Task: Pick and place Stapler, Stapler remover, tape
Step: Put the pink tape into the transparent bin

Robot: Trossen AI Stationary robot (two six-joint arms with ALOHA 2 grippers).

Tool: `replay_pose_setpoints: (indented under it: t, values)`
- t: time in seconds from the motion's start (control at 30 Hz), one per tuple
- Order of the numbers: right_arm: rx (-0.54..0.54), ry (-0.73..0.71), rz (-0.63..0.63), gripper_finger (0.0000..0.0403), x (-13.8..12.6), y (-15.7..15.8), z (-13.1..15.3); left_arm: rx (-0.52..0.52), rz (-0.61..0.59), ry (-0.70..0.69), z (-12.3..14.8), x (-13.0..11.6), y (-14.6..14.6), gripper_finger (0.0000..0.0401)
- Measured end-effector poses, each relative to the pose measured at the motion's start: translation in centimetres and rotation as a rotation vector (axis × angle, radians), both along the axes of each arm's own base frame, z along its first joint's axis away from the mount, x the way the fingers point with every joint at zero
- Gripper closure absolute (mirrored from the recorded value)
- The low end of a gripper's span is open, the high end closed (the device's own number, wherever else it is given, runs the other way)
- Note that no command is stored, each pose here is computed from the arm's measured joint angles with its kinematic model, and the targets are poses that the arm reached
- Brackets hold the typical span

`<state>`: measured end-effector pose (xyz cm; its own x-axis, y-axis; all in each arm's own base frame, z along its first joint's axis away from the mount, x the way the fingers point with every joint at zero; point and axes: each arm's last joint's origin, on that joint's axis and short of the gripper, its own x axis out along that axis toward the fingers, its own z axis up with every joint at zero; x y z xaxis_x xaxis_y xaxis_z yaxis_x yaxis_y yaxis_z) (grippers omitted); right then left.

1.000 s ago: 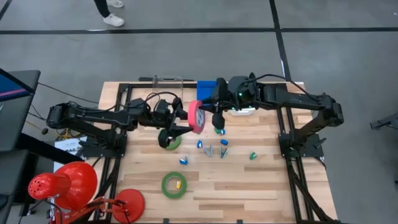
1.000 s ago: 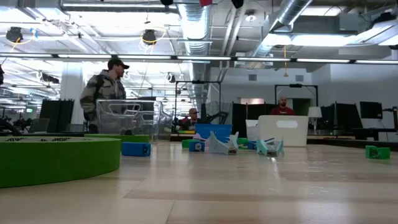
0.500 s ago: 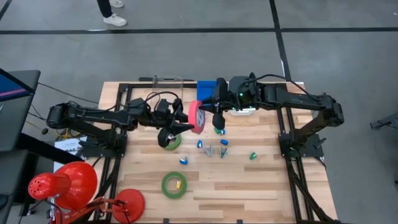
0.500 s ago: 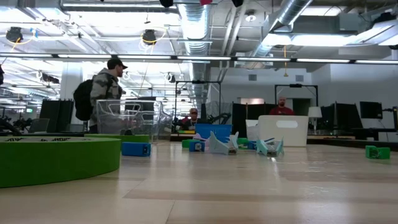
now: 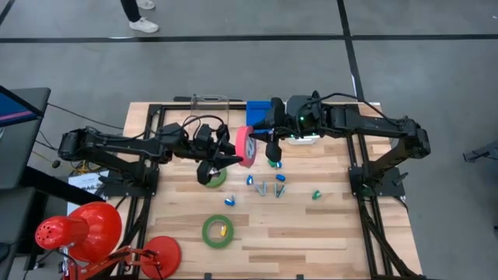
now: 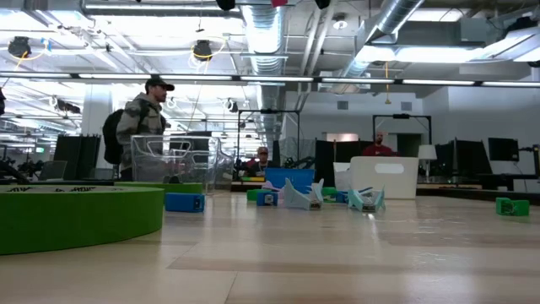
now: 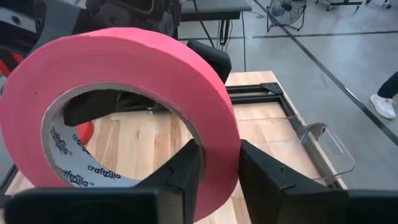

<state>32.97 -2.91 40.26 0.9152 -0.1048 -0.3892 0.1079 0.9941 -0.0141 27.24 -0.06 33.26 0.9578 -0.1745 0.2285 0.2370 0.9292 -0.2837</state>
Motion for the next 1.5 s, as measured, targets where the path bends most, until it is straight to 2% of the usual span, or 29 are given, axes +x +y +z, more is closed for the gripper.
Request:
replay_pose_setpoints:
  t: [0.17,0.3,0.5,0.8,1.0,1.23,1.5]
  values:
    - [0.001,0.003,-0.004,0.0237,0.0,0.0,0.0,0.003,0.002,-0.01,0.1,-0.1,0.0,0.0305]
    - [-0.001,-0.013,-0.003,0.0192,-0.5,0.0,0.5,0.002,0.007,-0.009,0.1,-0.1,0.1,0.0324]
    - [0.003,-0.057,-0.006,0.0165,-2.4,0.1,2.1,-0.001,0.027,-0.006,0.1,0.0,0.6,0.0333]
    - [0.052,-0.136,-0.025,0.0176,-7.4,0.6,5.2,0.004,0.076,0.036,-0.3,0.0,1.9,0.0332]
    - [0.081,-0.168,-0.035,0.0195,-9.6,0.8,6.3,0.018,0.137,0.092,-0.8,-0.1,3.4,0.0331]
    - [0.086,-0.128,-0.037,0.0221,-10.0,0.8,6.0,0.005,0.211,0.204,-1.9,-0.5,5.6,0.0329]
    - [0.091,-0.05,-0.04,0.0247,-8.9,0.7,4.8,-0.015,0.325,0.374,-3.0,-2.1,8.6,0.0327]
